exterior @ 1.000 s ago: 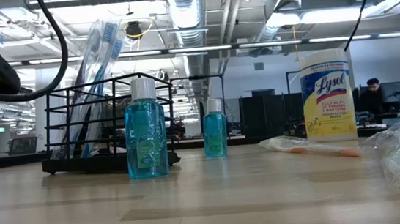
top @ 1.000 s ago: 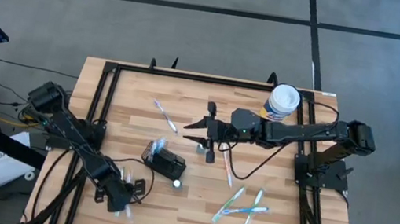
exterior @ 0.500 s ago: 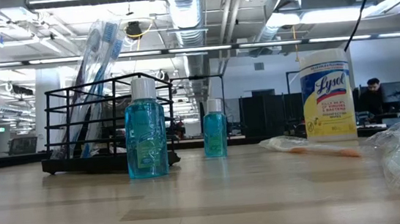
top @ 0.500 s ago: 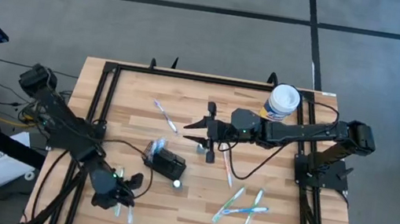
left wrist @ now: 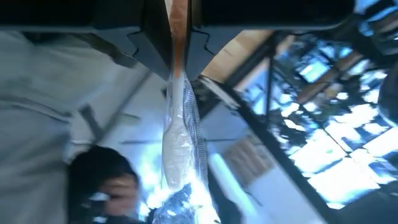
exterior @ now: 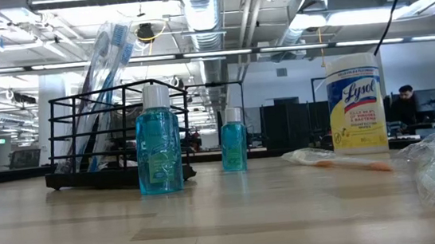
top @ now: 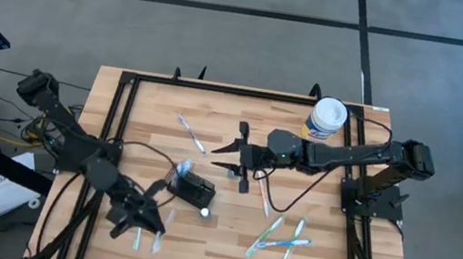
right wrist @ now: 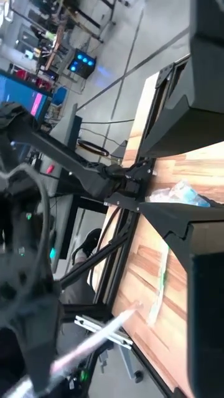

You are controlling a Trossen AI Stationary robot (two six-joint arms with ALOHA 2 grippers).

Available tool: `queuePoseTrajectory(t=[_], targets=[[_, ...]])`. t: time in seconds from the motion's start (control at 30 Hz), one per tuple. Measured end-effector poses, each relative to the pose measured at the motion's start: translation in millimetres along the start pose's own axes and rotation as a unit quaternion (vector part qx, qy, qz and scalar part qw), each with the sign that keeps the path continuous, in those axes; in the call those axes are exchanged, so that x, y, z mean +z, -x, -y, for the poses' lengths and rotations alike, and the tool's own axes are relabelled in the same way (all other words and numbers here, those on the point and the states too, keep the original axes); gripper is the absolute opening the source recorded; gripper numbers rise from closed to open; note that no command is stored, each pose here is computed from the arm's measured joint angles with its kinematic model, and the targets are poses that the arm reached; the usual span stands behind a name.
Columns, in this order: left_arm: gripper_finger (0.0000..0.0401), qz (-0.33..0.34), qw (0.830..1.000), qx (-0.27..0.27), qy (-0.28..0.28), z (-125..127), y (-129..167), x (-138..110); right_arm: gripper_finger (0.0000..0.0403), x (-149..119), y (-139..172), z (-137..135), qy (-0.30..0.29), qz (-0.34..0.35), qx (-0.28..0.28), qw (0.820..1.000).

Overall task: Pick & Place toothbrushing station
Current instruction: Put the left orange toothbrush into the right compartment of the wire organizer

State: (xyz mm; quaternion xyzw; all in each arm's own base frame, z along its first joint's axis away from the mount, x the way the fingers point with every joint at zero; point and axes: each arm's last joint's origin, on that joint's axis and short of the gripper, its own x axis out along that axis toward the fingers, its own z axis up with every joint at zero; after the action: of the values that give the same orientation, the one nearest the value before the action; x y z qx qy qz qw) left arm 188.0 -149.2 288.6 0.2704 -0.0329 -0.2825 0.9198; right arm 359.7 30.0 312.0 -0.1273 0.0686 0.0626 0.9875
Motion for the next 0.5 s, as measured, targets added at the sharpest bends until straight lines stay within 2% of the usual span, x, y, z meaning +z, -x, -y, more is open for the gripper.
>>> queuePoseTrajectory(t=[0.1,0.27,0.5], targets=[[0.0016,0.016,0.999,0.033,0.005,-11.6,-0.6,0.1,0.0118,3.9,-0.1,-5.5,0.014,0.014,0.005,1.000],[0.0016,0.042,0.994,0.087,0.048,-31.1,0.0,-0.9,0.0118,7.8,0.0,-14.6,0.027,0.026,0.016,0.999],[0.0016,0.051,0.986,0.136,0.084,-54.4,2.5,-9.0,0.0118,13.3,0.4,-20.8,0.034,0.048,0.020,0.998]])
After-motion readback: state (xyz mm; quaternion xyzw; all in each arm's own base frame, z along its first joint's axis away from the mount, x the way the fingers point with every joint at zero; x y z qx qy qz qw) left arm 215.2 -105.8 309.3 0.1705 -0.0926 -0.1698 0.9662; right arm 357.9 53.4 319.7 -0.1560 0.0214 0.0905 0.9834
